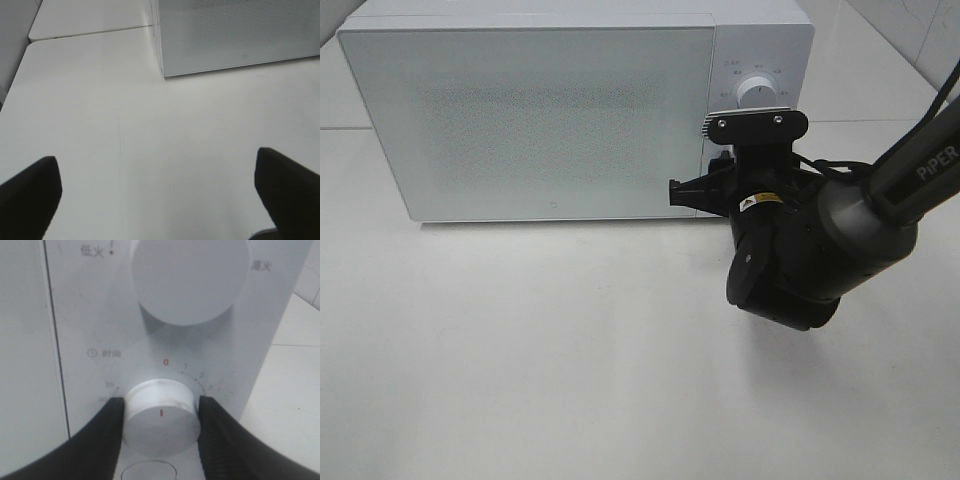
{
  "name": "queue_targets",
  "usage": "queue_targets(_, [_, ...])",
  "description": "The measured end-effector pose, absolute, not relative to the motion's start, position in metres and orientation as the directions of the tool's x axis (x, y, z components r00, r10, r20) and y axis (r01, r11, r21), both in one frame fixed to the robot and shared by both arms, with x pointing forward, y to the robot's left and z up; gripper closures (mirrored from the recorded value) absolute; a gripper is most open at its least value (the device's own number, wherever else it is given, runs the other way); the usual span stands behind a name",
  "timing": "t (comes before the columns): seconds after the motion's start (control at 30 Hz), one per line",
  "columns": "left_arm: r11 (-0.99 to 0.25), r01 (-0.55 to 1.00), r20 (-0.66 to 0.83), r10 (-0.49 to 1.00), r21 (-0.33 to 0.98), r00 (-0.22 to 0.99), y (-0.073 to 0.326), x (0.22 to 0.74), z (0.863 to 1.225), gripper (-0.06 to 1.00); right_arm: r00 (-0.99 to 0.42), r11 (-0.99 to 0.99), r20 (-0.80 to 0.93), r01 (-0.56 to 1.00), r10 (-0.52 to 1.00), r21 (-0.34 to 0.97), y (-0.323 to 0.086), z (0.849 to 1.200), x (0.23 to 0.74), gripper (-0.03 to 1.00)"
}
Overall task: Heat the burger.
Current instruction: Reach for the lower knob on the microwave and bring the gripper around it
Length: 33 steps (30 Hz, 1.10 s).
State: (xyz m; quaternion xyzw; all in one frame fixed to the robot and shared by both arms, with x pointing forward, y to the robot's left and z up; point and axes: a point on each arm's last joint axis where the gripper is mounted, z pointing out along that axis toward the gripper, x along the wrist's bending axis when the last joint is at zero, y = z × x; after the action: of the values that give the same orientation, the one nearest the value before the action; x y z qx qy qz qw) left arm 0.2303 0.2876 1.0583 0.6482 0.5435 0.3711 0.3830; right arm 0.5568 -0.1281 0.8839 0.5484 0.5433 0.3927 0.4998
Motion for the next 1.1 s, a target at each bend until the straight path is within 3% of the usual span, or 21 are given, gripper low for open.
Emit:
queue_targets(0.3, [-0.116,0.420,0.065,0.989,0.900,0.134,0.2876,0.2303,1.0583,-0.03,0.100,0.000,-0.020,0.190,0.995,0.982,-0.1268,0.8838,0.5566,0.51])
queue_targets(0.53, [-0.116,0.420,0.065,0.989,0.900,0.134,0.2876,0.2303,1.0583,-0.03,0.115,-0.245,0.229,0.159,0.967,0.956,-0.1276,0.8833,0.5567,0.51])
queue_targets(1.1, [-0.116,0.420,0.065,0.989,0.900,0.134,0.2876,0.2303,1.0583,-0.03,0.121,-0.536,0.524,0.126,0.843,0.834,-0.1289,0.8813,0.5564,0.51])
